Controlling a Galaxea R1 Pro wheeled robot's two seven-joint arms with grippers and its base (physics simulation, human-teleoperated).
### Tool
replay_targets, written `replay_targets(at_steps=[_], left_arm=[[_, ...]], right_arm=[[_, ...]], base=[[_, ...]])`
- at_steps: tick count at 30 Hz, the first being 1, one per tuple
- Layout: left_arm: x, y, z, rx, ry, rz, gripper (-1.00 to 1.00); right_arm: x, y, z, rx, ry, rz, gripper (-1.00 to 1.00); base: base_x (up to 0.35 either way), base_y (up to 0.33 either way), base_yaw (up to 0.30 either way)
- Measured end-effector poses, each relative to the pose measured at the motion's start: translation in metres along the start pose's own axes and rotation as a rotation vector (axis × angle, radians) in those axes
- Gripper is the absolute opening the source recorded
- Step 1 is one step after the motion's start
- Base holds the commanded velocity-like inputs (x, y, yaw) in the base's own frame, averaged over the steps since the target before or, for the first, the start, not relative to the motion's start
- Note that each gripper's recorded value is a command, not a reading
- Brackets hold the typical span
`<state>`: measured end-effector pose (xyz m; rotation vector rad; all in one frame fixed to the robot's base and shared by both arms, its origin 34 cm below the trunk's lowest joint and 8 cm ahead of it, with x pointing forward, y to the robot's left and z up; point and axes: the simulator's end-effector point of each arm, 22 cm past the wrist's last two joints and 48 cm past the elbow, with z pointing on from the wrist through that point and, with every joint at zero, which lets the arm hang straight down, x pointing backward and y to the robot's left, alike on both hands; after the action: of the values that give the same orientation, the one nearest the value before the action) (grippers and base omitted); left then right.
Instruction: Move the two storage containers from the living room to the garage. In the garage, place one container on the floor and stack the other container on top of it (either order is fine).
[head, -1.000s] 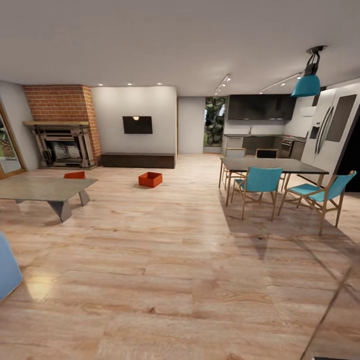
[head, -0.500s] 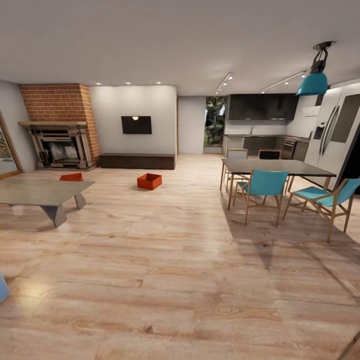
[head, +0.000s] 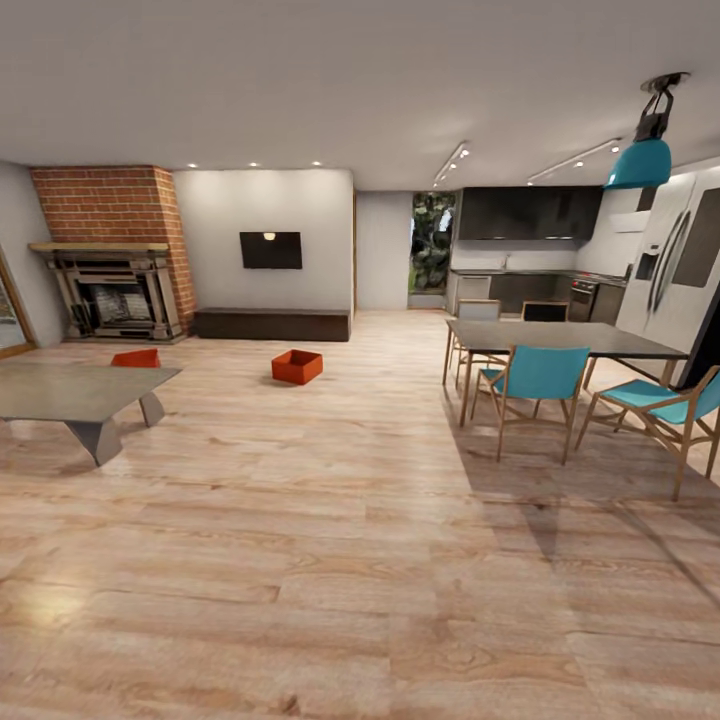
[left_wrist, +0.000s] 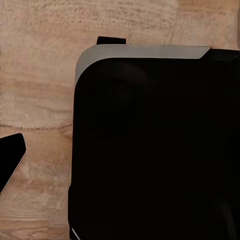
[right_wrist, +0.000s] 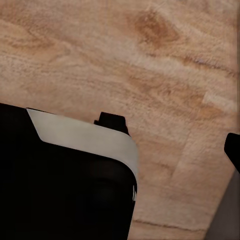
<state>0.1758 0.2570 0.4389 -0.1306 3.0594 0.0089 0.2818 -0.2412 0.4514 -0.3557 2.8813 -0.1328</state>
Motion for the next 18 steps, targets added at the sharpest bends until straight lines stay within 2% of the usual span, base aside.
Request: replay_targets(at_steps=[18], left_arm=[[-0.0003,0.0003,0.0000,0.000,-0.001,0.000,1.00]], right_arm=[[0.0000,0.0000,0.0000,0.000,0.000,0.000,1.00]], base=[[0.323,0.000,0.000]])
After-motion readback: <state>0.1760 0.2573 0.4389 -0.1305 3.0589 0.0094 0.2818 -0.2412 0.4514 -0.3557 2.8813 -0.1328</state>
